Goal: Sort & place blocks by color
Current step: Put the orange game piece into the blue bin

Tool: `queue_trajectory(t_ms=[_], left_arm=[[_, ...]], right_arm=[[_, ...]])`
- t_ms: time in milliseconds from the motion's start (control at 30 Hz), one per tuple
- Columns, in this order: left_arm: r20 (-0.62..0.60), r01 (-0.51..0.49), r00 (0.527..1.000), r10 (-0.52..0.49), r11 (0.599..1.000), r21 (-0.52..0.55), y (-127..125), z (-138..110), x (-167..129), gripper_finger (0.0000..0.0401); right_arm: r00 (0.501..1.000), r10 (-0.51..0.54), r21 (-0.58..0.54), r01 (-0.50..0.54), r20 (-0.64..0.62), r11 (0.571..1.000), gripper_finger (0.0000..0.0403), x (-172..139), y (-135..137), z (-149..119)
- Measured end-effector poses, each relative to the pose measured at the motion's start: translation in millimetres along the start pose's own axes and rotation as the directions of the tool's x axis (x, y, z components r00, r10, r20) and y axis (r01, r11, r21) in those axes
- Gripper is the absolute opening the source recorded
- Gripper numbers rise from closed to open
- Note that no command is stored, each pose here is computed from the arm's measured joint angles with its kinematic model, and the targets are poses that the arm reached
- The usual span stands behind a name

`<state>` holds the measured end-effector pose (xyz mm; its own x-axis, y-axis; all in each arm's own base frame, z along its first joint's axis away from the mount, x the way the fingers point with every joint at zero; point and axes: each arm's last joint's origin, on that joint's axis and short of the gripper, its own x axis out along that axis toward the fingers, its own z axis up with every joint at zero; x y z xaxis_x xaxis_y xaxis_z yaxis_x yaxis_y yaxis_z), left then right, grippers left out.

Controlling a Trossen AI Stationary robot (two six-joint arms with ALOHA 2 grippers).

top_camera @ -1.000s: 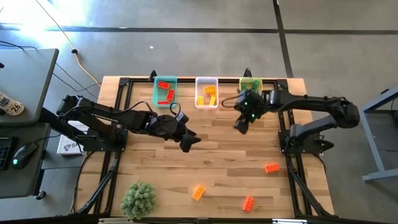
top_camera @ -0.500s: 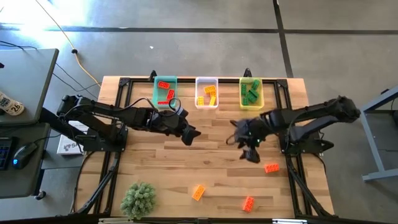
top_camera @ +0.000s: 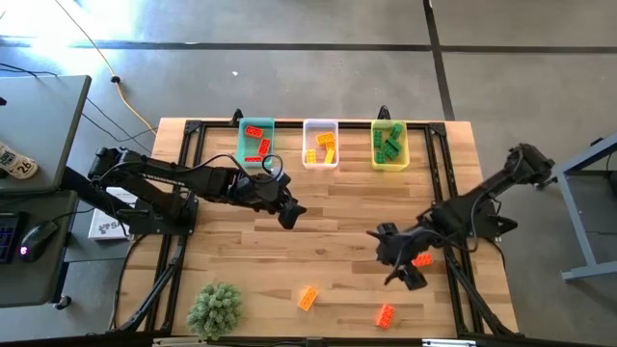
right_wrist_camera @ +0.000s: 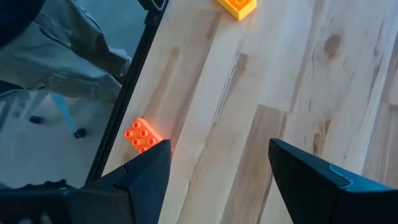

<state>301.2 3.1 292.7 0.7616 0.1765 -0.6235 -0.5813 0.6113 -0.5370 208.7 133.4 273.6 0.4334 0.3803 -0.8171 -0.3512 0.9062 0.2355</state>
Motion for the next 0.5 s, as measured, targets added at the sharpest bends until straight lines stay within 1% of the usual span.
queue_trajectory(t_ms=[67,133,300,400,500], left_arm=[[0.000,0.000,1.000,0.000,1.000,0.002,0.0,0.0,0.0,0.0223],[0.000,0.000,1.000,0.000,1.000,0.010,0.0,0.0,0.0,0.0223],[0.000,0.000,1.000,0.000,1.000,0.019,0.0,-0.1,0.0,0.0223],[0.001,0.000,1.000,0.000,1.000,0.019,-0.1,0.0,0.0,0.0223],[0.002,-0.001,1.000,0.001,1.000,0.018,0.0,0.1,0.0,0.0223]], right_arm=[[1.000,-0.007,-0.030,0.007,0.017,1.000,0.0256,0.6,6.5,-0.4],[0.999,0.005,-0.082,-0.003,0.035,0.997,0.0256,1.1,13.5,-0.5],[0.997,0.026,-0.207,-0.011,0.069,0.978,0.0256,1.5,28.6,-2.0],[0.997,0.019,-0.276,0.002,0.071,0.961,0.0256,4.5,35.4,-3.8],[0.999,0.015,-0.356,-0.001,0.038,0.935,0.0256,16.1,41.4,-5.7]])
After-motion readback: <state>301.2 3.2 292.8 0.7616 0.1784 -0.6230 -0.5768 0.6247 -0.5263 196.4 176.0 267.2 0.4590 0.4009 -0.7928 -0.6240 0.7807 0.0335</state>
